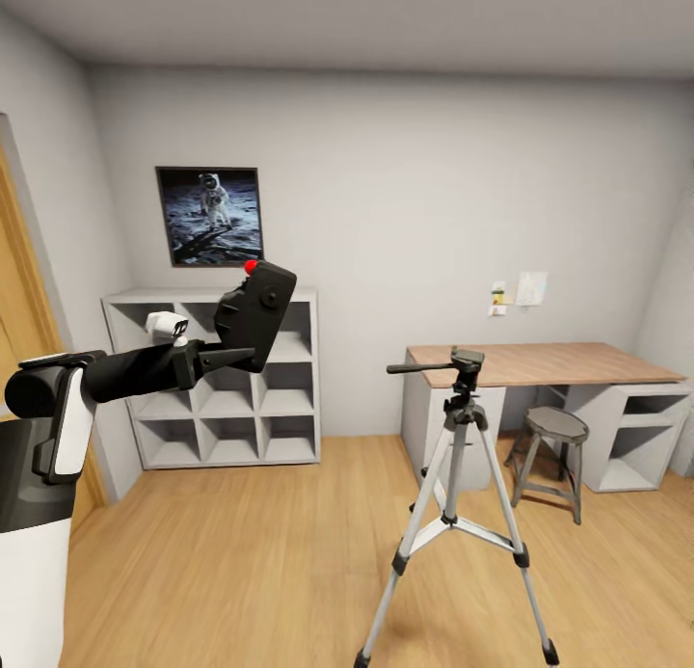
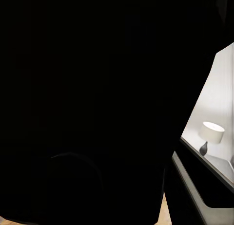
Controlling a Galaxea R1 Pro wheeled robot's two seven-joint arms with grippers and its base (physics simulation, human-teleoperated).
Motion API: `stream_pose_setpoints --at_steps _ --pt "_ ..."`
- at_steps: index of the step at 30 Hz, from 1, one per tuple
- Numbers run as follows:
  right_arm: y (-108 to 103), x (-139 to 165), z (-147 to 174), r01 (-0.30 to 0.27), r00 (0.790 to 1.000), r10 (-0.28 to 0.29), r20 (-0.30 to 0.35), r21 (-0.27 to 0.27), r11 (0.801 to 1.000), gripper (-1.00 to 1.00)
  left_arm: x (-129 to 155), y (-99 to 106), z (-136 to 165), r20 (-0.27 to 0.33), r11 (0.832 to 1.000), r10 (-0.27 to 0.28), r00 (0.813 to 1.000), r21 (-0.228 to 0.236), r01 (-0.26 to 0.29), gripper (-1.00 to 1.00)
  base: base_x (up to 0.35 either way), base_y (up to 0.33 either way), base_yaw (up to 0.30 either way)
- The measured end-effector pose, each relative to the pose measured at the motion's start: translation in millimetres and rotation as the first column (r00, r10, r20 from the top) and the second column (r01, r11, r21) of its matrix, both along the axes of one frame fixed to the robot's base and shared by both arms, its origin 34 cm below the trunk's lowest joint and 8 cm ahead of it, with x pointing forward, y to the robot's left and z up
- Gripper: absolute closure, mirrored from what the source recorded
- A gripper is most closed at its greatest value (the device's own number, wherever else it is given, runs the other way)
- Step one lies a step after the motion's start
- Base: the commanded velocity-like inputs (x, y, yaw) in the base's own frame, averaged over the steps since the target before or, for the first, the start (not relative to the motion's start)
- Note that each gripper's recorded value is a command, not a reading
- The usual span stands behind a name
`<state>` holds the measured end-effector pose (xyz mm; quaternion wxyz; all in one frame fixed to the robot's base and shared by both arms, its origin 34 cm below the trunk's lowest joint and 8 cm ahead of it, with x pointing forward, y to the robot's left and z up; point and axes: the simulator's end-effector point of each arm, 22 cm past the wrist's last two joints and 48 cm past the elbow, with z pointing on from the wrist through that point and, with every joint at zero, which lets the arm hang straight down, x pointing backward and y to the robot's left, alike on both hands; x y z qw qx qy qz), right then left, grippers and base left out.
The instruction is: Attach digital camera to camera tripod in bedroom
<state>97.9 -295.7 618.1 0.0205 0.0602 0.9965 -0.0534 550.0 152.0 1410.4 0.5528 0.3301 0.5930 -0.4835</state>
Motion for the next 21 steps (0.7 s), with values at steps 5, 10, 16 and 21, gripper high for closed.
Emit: stream_pose_setpoints --at_steps 5,10,16,21 --pt "0.0 0.1 0.0 0.000 1.000 0.000 0.000 0.000 1.000 -1.00 0.0 0.1 0.0 0.000 1.000 0.000 1.000 0.000 0.000 1.00 -0.009 -0.020 -0.011" --pt "-0.1 1.0 0.1 0.000 1.000 0.000 0.004 0.000 1.000 -1.00 0.0 0.1 0.0 0.000 1.000 0.000 1.000 0.000 0.000 1.00 -0.003 -0.006 -0.003" --pt "-1.0 8.5 0.6 -0.001 0.999 0.002 0.038 -0.005 1.000 -1.00 0.1 0.1 0.0 0.000 1.000 0.000 1.000 0.000 0.000 1.00 0.000 -0.018 -0.077" --pt "-1.3 9.6 0.7 -0.001 0.999 0.002 0.043 -0.006 1.000 -1.00 0.1 0.0 -0.1 0.000 1.000 0.000 1.000 0.000 0.000 1.00 0.000 -0.194 -0.236"
